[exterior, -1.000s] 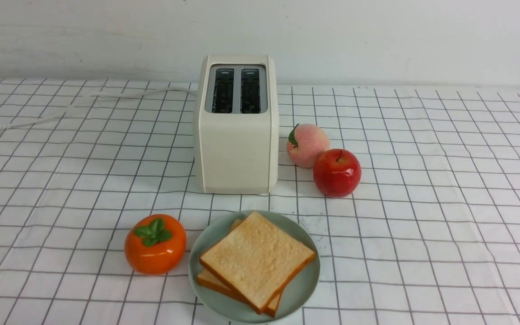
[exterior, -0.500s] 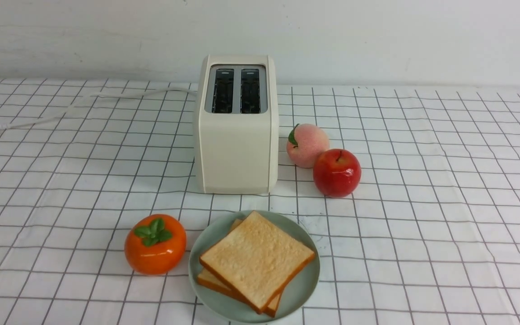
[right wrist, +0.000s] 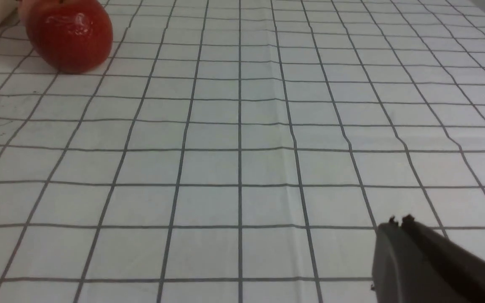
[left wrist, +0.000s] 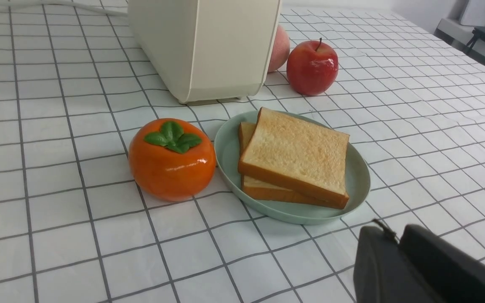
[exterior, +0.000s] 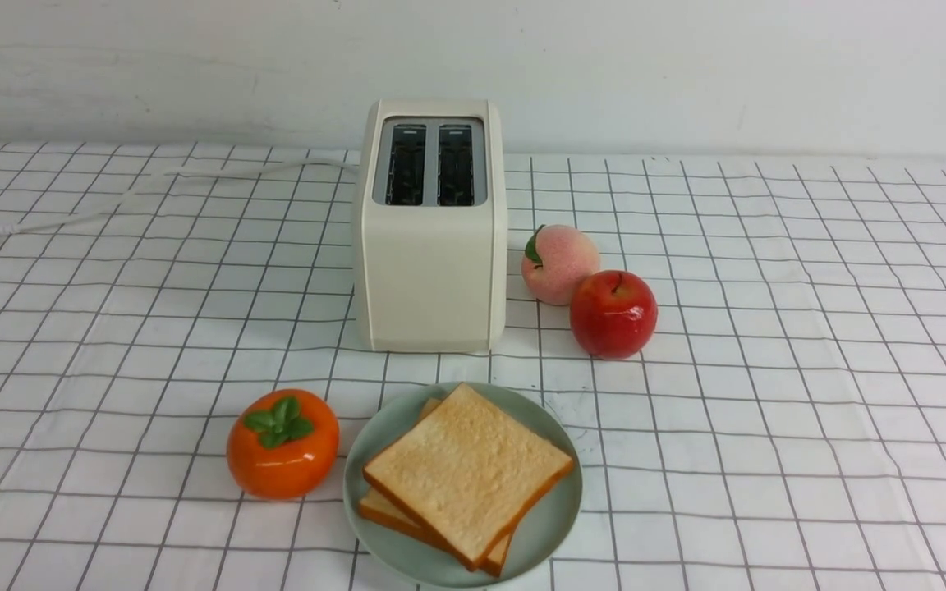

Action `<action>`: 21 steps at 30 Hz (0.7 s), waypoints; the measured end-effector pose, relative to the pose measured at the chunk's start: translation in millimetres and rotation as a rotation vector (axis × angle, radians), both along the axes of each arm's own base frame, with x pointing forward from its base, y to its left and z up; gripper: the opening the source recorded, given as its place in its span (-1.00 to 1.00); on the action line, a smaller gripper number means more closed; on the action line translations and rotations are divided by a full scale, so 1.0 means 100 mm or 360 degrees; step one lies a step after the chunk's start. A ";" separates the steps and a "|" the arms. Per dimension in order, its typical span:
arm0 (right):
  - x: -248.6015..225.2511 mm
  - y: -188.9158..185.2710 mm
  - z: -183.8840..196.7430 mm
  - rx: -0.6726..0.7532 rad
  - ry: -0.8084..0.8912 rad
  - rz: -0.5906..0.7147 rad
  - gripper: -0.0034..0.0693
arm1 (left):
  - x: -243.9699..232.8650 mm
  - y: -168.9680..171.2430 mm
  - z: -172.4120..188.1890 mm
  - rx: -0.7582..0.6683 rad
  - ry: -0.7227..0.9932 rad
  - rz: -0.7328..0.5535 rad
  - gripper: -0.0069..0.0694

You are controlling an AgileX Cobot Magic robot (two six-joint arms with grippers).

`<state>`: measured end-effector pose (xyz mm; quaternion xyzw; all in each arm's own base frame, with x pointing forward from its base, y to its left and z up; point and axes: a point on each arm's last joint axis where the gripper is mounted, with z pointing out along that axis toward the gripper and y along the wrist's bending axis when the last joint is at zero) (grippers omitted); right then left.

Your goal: Take toasted bread from bread machine on white checkered table place on plate.

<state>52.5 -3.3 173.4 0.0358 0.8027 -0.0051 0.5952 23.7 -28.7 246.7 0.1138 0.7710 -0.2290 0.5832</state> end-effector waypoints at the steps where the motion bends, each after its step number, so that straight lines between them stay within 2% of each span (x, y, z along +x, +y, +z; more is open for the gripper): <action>1: 0.00 0.00 0.00 0.0004 0.0004 -0.0001 -0.95 | 0.00 0.00 0.00 0.0000 0.0000 0.0000 -0.65; 21: 0.00 0.00 0.00 0.0013 0.0010 -0.0004 -0.93 | 0.00 0.00 0.00 -0.0001 0.0000 0.0000 -0.61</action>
